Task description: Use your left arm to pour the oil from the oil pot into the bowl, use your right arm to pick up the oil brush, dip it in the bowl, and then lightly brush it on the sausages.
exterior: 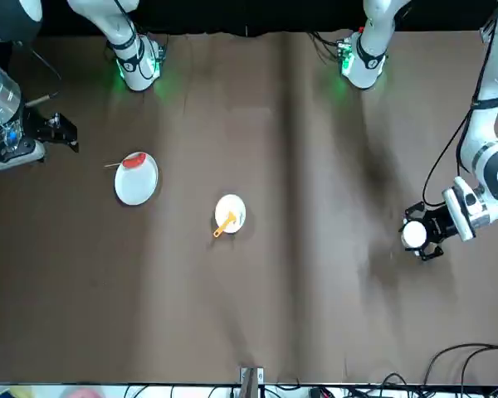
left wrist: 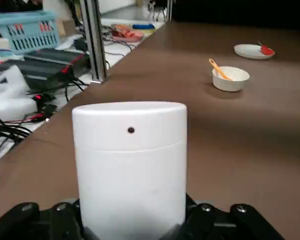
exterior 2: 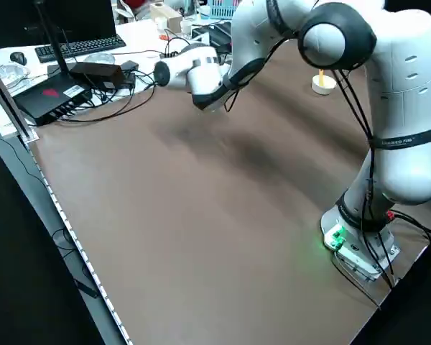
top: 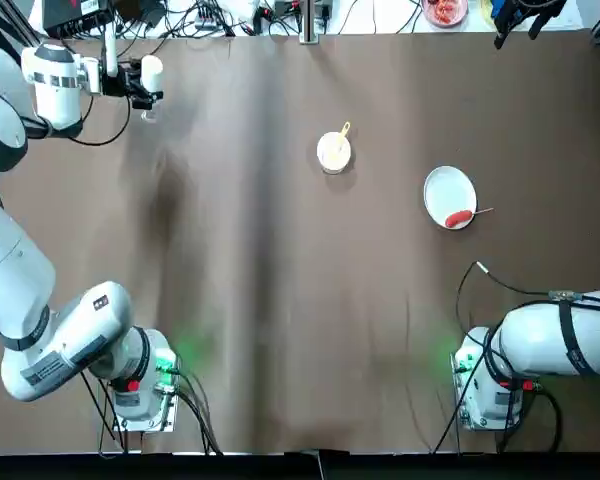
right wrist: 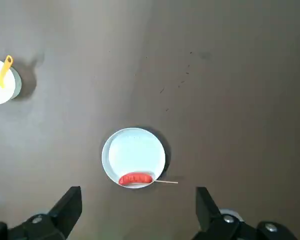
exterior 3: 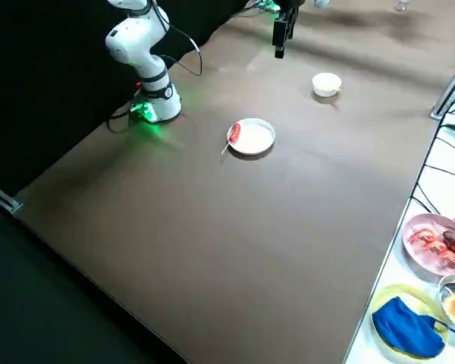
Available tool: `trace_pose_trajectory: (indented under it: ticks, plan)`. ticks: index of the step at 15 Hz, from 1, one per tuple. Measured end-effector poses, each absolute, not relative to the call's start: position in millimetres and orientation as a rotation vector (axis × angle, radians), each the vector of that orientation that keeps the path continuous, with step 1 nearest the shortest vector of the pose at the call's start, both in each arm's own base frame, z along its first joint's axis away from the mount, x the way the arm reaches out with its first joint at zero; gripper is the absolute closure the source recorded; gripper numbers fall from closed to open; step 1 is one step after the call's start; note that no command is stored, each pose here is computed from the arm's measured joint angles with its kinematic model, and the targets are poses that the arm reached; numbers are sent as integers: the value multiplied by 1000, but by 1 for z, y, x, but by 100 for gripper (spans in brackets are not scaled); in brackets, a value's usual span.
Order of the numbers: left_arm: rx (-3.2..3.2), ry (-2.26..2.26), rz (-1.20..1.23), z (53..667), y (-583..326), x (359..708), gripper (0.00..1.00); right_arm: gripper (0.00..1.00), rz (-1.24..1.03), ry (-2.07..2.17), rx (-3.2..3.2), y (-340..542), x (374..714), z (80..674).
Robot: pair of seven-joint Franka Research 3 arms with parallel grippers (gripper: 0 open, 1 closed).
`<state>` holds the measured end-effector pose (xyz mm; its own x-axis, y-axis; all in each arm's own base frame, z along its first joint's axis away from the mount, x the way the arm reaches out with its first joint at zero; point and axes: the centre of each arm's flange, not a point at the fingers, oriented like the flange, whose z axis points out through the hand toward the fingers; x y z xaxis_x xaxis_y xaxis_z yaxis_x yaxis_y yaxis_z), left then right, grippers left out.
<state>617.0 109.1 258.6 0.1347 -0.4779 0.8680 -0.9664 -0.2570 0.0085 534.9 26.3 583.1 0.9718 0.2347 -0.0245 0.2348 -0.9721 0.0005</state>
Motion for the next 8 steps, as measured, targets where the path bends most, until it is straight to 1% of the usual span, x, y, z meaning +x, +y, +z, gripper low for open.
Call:
trace_pose_trajectory:
  ticks: [3,8]
  plan:
    - [1879,-1402,905,280,70,621,47,0,-43,372,3116,27,535,582]
    - [2025,-1481,668,312,-36,619,47,0,-50,373,3116,27,534,581]
